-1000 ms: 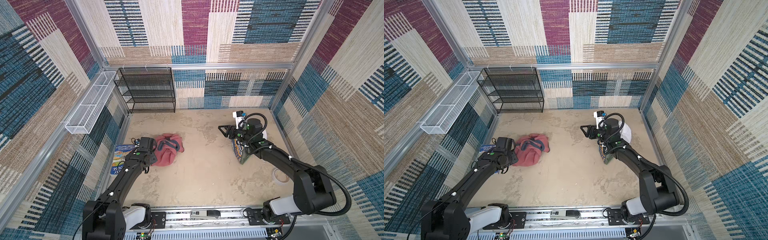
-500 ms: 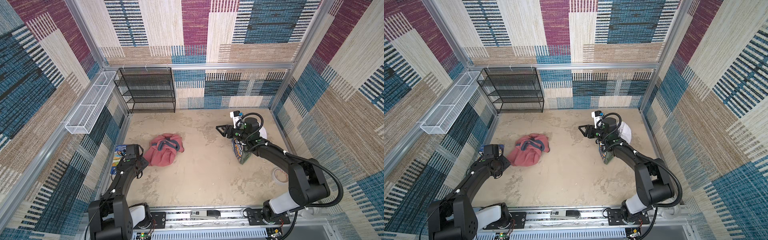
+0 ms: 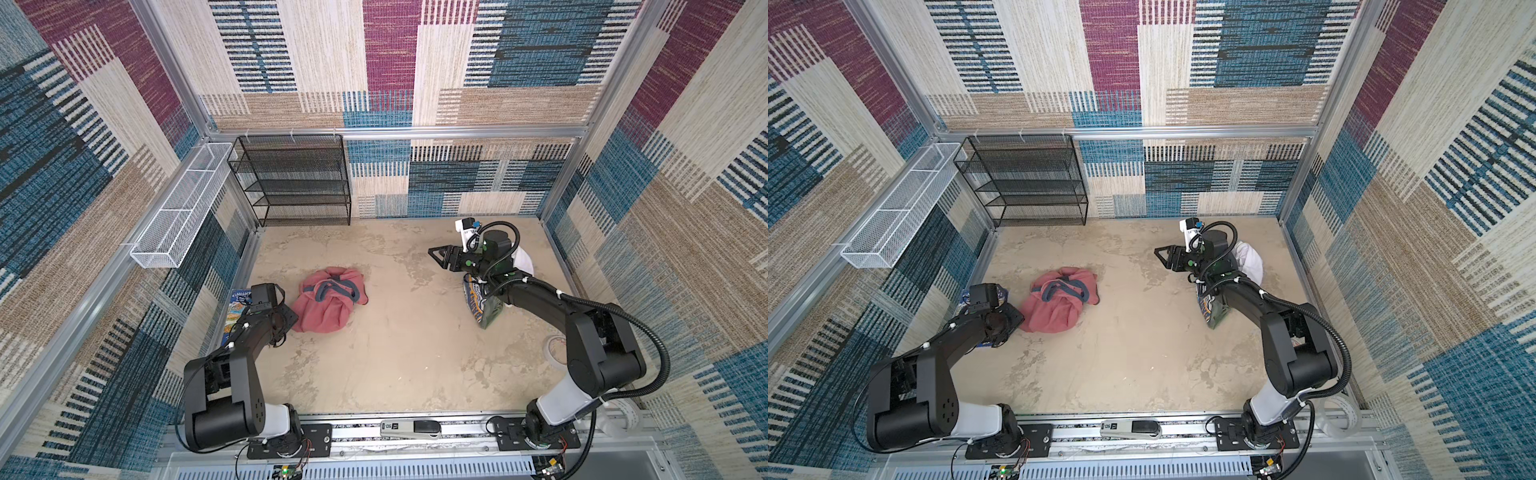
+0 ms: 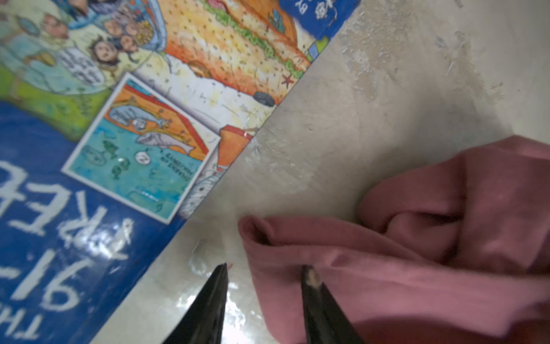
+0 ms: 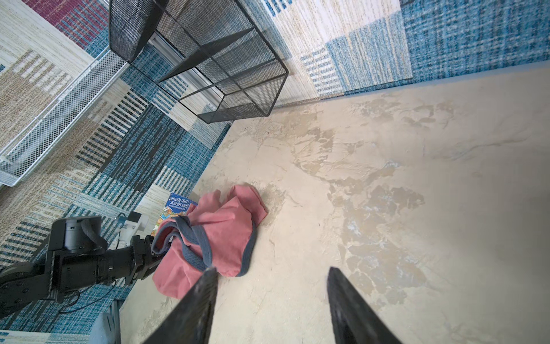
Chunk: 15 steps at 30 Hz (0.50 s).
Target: Pick out a specific cloth from the pile
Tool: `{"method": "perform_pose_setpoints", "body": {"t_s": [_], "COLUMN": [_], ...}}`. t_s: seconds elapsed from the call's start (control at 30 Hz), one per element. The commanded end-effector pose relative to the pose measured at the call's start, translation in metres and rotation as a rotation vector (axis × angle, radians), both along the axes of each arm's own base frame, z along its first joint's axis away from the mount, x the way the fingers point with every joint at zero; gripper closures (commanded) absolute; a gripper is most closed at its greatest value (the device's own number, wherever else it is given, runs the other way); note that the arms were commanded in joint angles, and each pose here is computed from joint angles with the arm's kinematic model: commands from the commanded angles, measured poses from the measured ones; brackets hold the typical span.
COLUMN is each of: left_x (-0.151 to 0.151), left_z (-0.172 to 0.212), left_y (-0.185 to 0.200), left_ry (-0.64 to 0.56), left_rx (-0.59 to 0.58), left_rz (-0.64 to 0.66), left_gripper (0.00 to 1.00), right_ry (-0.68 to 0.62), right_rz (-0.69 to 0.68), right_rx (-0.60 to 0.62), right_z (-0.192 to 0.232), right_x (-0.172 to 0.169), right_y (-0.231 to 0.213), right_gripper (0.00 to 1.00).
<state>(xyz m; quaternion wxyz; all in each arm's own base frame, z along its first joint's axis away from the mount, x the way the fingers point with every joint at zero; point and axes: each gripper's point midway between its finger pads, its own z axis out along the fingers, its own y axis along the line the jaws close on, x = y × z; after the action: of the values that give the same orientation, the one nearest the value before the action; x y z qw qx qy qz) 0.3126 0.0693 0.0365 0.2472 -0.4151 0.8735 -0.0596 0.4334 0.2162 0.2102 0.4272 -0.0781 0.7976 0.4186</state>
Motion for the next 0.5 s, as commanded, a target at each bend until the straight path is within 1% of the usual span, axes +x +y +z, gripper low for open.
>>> {"method": "perform_pose_setpoints", "body": {"t_s": [0.0,0.07,0.1,0.13,0.17,0.27,0.37,0.47], "left_x": [0.013,0.016,0.018,0.018,0.019,0.017,0.014,0.012], "left_z": [0.002,0.0,0.0,-0.001,-0.001,-0.001,0.003,0.018], "left_y": [0.0,0.0,-0.001,-0.002,-0.001,0.0,0.002,0.001], "left_ry": [-0.039,-0.037,-0.037,-0.033,-0.028,-0.018,-0.022,-0.055], "left_rx": [-0.007,-0.015,-0.021,-0.024,-0.024,-0.018,-0.007,0.002], "left_rz": [-0.012,-0.011,-0.016,-0.018,-0.016,-0.011,-0.005,-0.007], "left_gripper": [0.56,0.58,0.6,0.65,0.71,1.0,1.0,1.0], "right_ry": [-0.015,-0.011,-0.01,-0.007,-0.006,-0.007,-0.007,-0.013], "right_rz": [0.01,0.011,0.008,0.009,0.01,0.009,0.004,0.001], "right_rx": [0.013,0.013,0.012,0.011,0.011,0.011,0.009,0.007], "right_z": [0.006,0.004,0.004,0.003,0.003,0.004,0.005,0.007], "right_x": [0.003,0.004,0.005,0.006,0.006,0.006,0.006,0.005], "right_y": [0.003,0.003,0.003,0.003,0.004,0.003,0.003,0.002], "right_gripper": [0.38,0.38,0.38,0.39,0.39,0.39,0.39,0.39]}}
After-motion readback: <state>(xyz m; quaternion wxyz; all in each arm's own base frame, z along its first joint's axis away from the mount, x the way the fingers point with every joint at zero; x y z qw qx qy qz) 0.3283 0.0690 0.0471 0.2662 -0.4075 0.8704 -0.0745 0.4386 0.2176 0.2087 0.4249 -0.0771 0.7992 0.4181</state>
